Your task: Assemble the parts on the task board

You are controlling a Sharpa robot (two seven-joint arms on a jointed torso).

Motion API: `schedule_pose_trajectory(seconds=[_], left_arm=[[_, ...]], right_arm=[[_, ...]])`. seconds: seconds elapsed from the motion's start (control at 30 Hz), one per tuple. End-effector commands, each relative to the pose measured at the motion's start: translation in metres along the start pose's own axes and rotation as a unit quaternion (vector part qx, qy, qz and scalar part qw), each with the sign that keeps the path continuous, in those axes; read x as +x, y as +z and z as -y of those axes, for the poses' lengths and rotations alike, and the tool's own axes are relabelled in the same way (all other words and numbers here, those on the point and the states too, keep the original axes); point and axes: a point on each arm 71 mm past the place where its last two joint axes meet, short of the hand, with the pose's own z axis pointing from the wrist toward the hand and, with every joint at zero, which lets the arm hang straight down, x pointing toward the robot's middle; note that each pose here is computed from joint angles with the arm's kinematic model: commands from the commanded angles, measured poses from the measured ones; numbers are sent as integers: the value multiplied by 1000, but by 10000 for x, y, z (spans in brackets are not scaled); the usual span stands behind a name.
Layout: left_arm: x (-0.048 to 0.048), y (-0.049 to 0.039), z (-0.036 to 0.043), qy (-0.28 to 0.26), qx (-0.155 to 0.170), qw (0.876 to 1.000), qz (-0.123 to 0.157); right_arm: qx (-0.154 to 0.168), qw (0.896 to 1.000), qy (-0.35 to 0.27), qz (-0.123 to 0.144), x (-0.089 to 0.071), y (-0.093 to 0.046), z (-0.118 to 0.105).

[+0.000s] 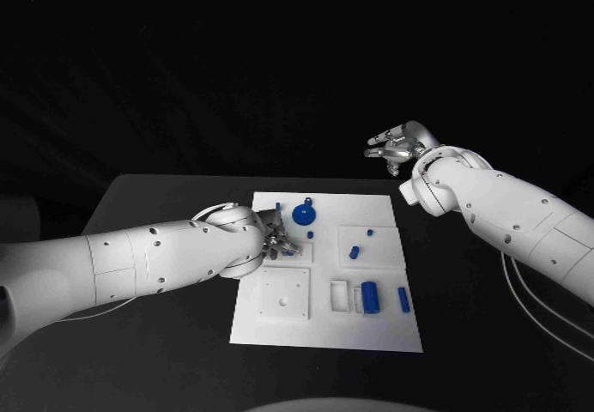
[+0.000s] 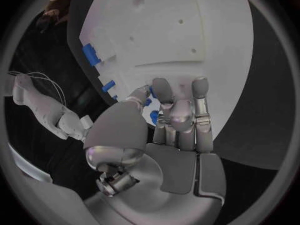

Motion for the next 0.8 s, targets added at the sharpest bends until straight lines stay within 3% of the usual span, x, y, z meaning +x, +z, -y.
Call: schedule_pose_trajectory(seconds=[0.03, 0.8], left_arm=[[56, 4, -16, 9, -1, 1000, -15], [27, 8, -90, 4, -4, 1000, -13]], right_arm=[[-3, 1000, -1, -7, 7, -2, -9], [-3, 1000, 0, -5, -7, -6, -3]])
